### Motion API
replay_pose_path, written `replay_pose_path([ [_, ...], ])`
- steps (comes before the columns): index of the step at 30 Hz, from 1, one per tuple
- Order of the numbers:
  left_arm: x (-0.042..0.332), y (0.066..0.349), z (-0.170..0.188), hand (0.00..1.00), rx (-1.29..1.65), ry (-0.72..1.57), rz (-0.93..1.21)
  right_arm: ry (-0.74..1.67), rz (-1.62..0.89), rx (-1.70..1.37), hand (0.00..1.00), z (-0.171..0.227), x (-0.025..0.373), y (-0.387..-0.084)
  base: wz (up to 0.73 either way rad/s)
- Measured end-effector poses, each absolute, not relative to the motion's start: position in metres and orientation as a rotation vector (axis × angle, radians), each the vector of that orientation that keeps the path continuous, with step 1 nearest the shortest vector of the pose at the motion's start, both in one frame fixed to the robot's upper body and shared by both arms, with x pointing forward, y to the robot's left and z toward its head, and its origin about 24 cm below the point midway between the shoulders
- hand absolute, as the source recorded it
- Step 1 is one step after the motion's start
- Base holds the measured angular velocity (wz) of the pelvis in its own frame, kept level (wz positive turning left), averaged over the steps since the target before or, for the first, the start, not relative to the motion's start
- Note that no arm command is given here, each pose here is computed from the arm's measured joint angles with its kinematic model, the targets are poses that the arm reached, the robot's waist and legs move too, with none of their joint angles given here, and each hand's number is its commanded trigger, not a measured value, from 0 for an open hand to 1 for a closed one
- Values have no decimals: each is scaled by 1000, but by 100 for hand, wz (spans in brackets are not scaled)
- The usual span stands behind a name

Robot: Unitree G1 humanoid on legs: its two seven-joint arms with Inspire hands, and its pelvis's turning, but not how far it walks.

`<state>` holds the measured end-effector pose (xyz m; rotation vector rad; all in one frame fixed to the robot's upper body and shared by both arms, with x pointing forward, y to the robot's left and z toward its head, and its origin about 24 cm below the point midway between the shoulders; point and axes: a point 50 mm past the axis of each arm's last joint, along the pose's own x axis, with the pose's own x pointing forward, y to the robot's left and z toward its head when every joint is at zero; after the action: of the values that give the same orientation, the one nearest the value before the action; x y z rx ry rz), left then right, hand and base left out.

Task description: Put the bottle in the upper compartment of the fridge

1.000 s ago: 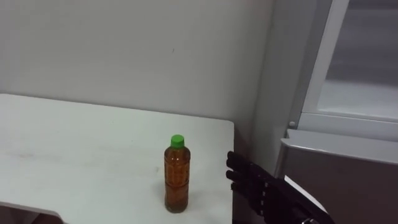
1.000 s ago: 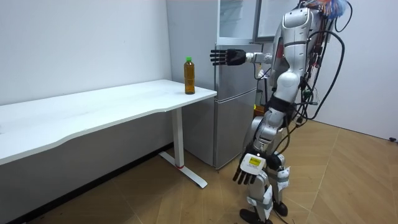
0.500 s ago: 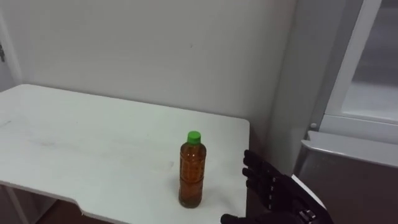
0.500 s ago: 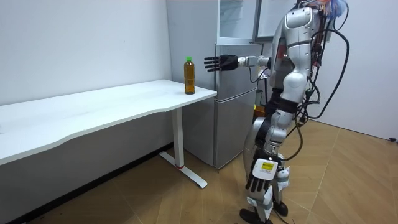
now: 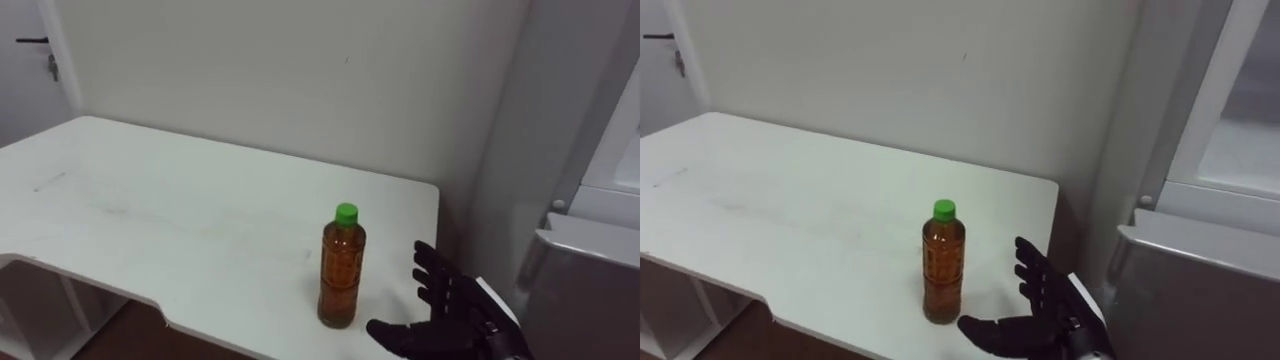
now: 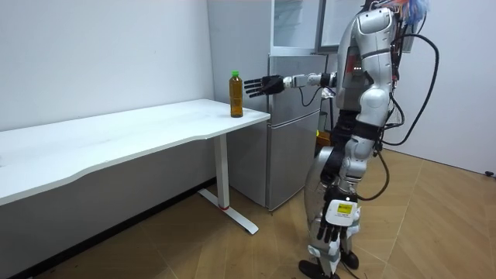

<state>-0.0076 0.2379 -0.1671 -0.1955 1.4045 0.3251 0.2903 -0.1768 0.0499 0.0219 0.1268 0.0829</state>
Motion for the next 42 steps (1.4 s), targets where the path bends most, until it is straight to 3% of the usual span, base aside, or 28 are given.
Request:
replay_pose_path([
  [12, -16, 233, -167, 0, -156, 1473, 274, 167, -73, -6, 0, 43, 303, -185, 15],
  [22, -8, 227, -167, 0, -135, 1457, 195, 114, -159, -36, 0, 63, 323, -186, 8],
  [42, -9, 219, -168, 0, -129, 1467, 118, 136, -216, -13, 0, 71, 347, -190, 8],
])
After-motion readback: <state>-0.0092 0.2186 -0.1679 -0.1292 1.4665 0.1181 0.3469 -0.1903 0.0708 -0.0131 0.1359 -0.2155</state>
